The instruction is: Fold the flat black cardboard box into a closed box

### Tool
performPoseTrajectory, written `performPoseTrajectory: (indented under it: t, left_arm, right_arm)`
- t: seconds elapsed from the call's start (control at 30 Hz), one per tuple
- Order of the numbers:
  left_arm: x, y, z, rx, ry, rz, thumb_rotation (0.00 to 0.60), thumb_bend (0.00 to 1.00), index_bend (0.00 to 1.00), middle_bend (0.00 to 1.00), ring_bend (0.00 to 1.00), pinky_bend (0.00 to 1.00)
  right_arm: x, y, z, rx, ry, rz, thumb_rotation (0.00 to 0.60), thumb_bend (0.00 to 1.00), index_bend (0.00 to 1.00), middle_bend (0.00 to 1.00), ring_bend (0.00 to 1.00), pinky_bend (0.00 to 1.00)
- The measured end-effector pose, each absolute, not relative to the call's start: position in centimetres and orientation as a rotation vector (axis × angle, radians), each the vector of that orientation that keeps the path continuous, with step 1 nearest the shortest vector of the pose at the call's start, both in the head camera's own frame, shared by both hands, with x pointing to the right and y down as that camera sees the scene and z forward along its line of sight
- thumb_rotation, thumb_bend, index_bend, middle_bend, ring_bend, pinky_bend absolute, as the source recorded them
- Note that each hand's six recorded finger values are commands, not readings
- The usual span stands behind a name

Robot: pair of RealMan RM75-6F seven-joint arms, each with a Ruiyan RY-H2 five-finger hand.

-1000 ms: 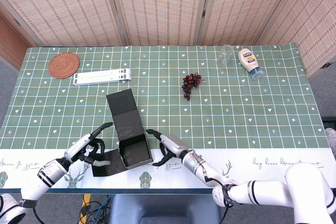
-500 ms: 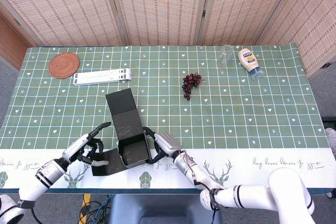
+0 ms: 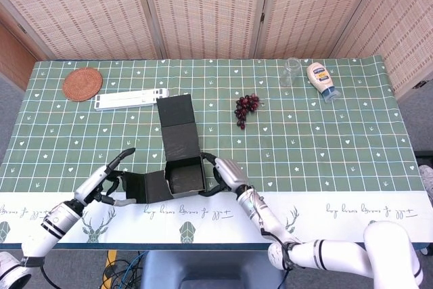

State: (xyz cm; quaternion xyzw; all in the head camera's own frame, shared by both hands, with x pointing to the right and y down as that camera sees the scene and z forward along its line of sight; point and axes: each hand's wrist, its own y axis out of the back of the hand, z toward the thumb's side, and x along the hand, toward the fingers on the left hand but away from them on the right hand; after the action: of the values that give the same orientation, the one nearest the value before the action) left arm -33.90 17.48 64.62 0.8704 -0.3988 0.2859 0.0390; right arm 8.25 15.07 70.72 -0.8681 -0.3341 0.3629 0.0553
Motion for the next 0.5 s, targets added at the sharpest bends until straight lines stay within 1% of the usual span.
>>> performPoseTrajectory:
  t: [0.3,0.5]
  left_arm:
    - [-35.1,15.4,63.9,2.684,-1.425,0.903,0.600,0.10,0.00,0.00,0.57,0.85]
    - [-36.2,14.8,64.4,2.664,-1.593,0.931,0.600,0.10,0.00,0.00,0.57,0.85]
  right_arm:
    - [14.2,12.6,68.0,-2.663,-1.247,1.054,0.600,0.24,0.43,0.52,0.80,1.00]
    - [15.5,12.4,66.5,-2.735,-1.362,0.970,0.600,0.24,0.43,0.52,0.80,1.00]
